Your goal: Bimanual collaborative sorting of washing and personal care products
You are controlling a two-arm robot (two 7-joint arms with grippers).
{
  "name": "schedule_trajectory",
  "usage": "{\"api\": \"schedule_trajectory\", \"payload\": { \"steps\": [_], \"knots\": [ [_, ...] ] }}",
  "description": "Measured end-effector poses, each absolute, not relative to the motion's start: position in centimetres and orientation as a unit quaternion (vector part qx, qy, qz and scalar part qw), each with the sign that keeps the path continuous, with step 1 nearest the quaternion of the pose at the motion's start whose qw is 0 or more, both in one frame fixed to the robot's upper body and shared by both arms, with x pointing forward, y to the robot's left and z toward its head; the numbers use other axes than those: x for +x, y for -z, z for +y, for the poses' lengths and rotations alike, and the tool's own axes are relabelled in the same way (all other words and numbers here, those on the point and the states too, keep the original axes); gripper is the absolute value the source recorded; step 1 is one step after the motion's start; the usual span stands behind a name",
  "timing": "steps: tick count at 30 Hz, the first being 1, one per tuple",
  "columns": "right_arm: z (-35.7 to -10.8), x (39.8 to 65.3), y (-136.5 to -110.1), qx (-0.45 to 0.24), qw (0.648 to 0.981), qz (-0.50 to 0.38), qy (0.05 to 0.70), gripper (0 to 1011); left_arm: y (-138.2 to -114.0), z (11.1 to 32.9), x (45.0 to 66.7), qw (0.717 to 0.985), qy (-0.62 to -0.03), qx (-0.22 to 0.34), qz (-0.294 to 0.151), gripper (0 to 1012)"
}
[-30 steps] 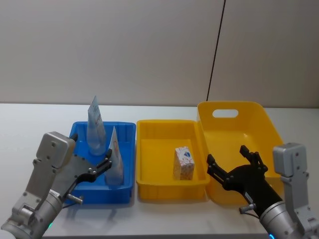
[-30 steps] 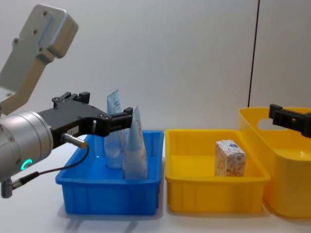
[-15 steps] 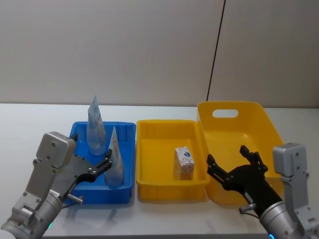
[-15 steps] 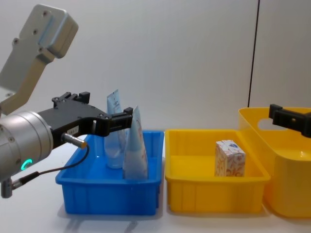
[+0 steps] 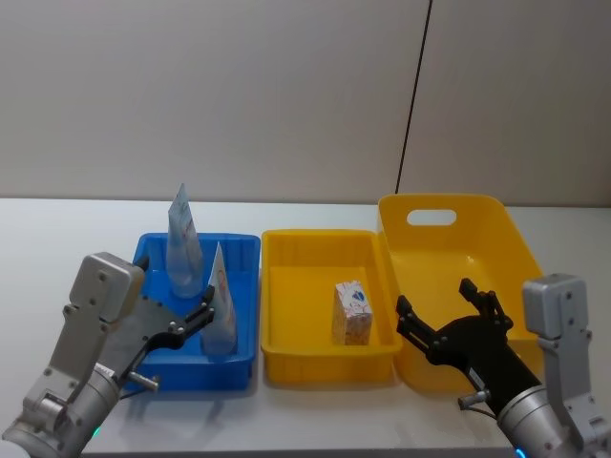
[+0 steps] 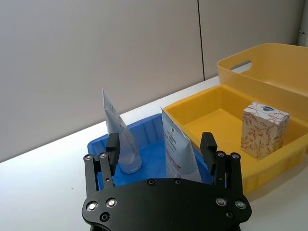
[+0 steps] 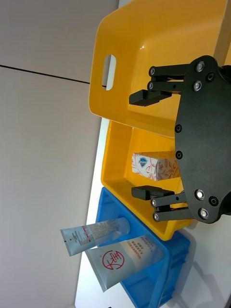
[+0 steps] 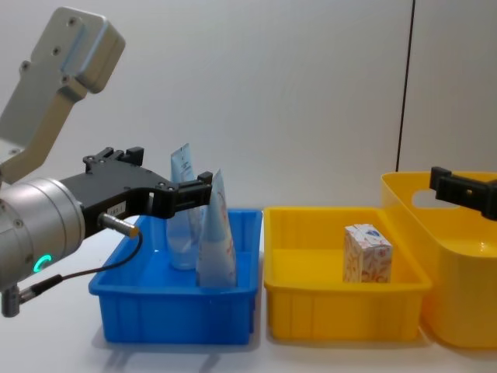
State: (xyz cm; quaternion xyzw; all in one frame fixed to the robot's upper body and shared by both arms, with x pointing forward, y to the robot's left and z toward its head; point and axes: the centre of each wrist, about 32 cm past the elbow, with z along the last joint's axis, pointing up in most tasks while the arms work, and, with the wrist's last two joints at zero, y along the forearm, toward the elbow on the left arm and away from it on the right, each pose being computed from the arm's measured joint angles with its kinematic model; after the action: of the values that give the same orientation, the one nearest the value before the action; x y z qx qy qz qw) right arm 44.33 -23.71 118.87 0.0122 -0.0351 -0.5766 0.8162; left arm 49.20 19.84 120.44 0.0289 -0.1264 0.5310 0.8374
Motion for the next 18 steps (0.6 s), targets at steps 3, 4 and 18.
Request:
{"api": "schedule_trajectory", "payload": {
  "steps": [3, 4, 18],
  "knots": [
    [-23.71, 44.33, -118.87, 0.012, 0.816, -0.035, 0.577, 1004, -120.44, 19.84, 49.20, 0.837, -0.531, 0.029, -0.126, 1001],
    [-23.71, 44.33, -118.87, 0.012, 0.816, -0.035, 0.577, 1004, -120.44, 19.84, 49.20, 0.837, -0.531, 0.029, -0.126, 1001],
    [-23.71, 44.33, -118.87, 0.012, 0.816, -0.035, 0.577, 1004, -120.44, 19.84, 49.20, 0.837, -0.531, 0.029, -0.126, 1001]
  ]
}}
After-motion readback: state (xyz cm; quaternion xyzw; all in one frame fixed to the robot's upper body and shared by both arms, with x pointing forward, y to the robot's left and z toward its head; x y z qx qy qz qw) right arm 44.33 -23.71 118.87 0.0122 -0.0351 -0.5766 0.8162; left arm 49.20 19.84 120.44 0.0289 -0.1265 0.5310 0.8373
